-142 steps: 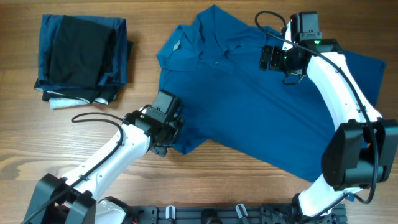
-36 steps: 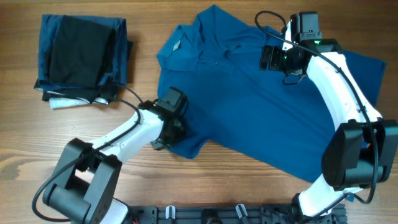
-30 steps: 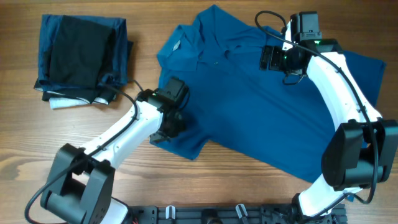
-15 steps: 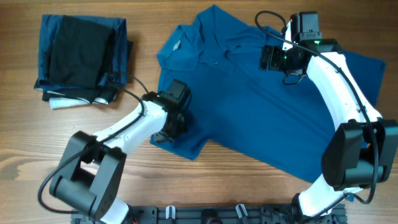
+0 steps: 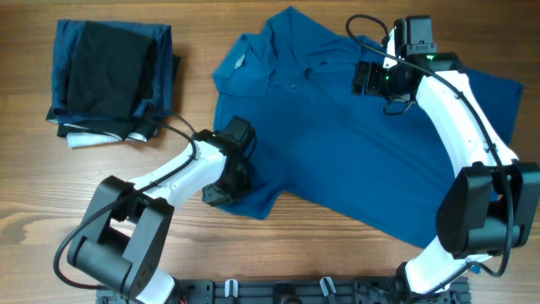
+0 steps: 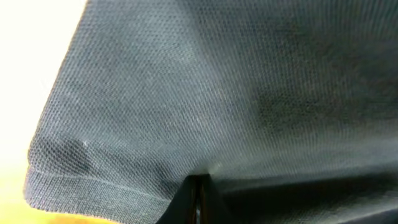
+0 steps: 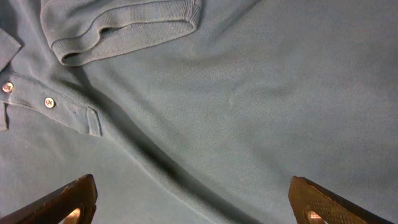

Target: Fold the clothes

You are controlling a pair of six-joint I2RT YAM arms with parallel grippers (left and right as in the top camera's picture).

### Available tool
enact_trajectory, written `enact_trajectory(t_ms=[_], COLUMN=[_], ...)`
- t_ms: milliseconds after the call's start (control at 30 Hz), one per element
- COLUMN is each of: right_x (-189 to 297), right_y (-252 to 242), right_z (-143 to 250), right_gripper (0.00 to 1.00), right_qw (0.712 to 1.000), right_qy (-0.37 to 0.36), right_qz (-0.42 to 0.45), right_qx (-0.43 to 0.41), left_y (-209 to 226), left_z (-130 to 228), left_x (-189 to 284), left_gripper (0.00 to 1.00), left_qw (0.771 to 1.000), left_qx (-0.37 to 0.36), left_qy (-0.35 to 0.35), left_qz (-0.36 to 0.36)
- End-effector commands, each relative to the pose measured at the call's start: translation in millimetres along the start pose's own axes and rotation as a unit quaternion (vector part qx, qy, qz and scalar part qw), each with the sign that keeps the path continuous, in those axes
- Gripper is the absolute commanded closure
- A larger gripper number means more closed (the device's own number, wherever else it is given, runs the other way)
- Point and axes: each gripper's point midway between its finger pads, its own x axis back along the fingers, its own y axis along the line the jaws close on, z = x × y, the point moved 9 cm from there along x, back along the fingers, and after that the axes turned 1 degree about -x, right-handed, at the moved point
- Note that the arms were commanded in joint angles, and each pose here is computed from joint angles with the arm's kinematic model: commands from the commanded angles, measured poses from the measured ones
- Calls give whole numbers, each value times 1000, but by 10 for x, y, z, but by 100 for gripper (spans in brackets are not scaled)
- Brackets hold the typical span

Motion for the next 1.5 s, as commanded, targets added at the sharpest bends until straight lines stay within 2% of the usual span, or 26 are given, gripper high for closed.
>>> enact_trajectory(t_ms=[0,367,567,700,800,867,900,1000,1033,1133,1233,1300,1467], right_x=[9,9,9,9,9,9,9,9,9,9,21,16,57], right_y=[-3,0,0,0,0,0,0,0,0,3,47,20,-392], right_z=[-42,-41,-41,-41,-41,-41,-41,-41,-41,-57,-194,-144,-153], right_gripper=[0,0,0,1,0,1,0,0,0,0,0,0,0], right_qw=[1000,1000,1000,1000,1000,1000,1000,1000,1000,1000,998,997,1000], right_qy=[-7,-7,-7,-7,-7,-7,-7,-7,-7,-12,-55,-39,-21], right_qz=[5,5,5,5,5,5,5,5,5,4,-15,-7,20], right_qx=[-3,-2,-2,-2,-2,-2,-2,-2,-2,-2,5,66,-10], left_y=[270,388,389,259,71,-284,-383,-537,-539,-469,-277,-210,-202], left_z=[289,436,436,237,33,-265,-356,-642,-718,-871,-967,-953,-872], left_x=[-345,-274,-101,426,924,1415,1538,1768,1785,1708,1566,1525,1387], left_gripper=[96,96,96,94,90,94,96,96,96,96,95,92,89], left_qw=[992,982,987,996,996,978,965,930,925,930,947,954,962], left_qx=[37,68,63,50,23,-60,-83,-100,-101,-89,-62,-55,-60], left_qy=[94,138,113,13,-77,-189,-227,-318,-326,-306,-268,-251,-226], left_qz=[-72,-112,-100,-74,-27,70,96,155,166,184,164,152,137])
